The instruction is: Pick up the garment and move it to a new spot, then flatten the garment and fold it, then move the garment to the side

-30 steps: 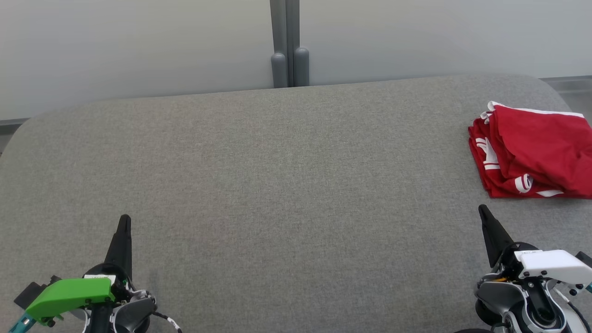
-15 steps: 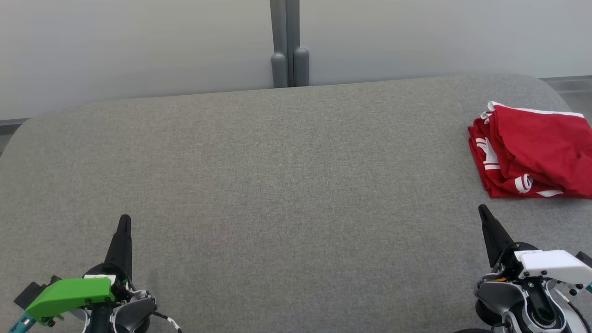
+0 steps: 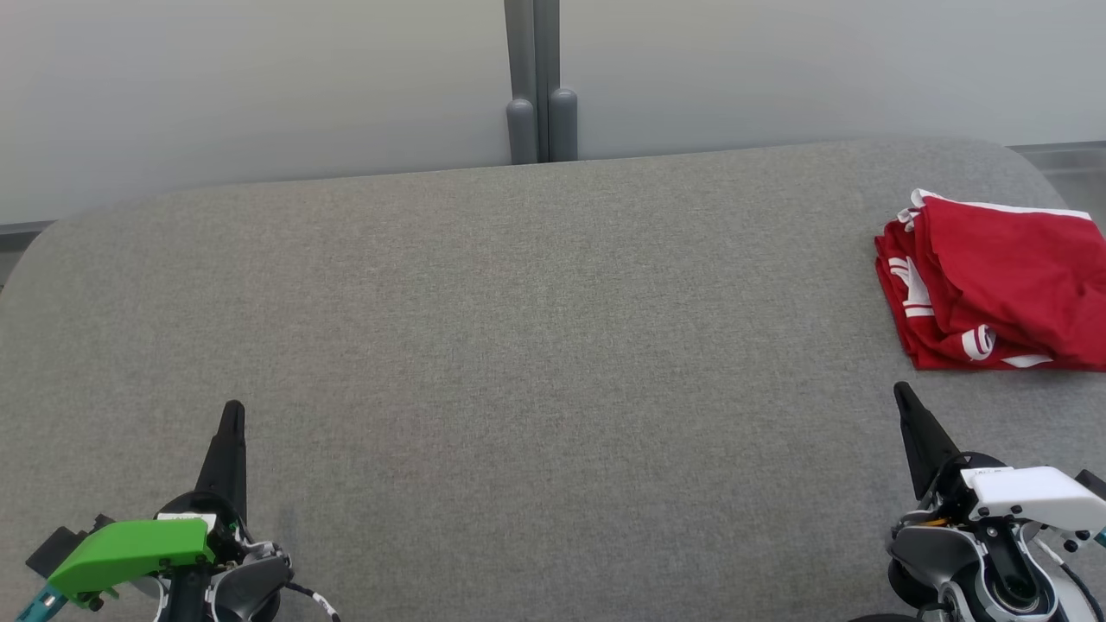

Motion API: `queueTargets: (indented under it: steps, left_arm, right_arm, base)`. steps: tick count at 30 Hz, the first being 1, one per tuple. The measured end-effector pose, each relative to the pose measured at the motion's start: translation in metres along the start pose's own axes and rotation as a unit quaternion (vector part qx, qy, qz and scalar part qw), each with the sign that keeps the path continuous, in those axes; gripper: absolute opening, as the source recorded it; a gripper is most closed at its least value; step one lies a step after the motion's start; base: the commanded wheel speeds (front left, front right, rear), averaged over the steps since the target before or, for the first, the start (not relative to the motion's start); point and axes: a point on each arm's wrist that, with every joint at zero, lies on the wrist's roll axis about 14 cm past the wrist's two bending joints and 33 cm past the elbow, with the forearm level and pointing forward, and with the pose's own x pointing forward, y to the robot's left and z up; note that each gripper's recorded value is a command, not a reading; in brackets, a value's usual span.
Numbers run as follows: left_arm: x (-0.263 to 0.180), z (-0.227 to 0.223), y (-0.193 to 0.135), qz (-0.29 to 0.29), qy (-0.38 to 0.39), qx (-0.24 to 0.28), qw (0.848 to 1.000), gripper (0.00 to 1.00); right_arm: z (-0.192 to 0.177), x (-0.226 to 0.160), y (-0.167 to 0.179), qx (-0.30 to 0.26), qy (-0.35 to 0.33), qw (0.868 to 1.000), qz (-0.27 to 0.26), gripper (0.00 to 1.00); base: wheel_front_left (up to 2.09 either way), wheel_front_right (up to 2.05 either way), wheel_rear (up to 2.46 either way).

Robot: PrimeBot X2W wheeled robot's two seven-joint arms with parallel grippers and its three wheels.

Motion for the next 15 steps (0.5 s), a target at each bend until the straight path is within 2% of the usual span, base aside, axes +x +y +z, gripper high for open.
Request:
queueTargets:
  steps: [15]
  left_arm:
    - [0.0, 0.0, 0.0, 0.0, 0.0, 0.0, 1.0, 0.0]
  right_arm:
    - [0.0, 0.0, 0.0, 0.0, 0.0, 1.0, 0.0, 0.0]
  base:
    - [0.0, 0.0, 0.0]
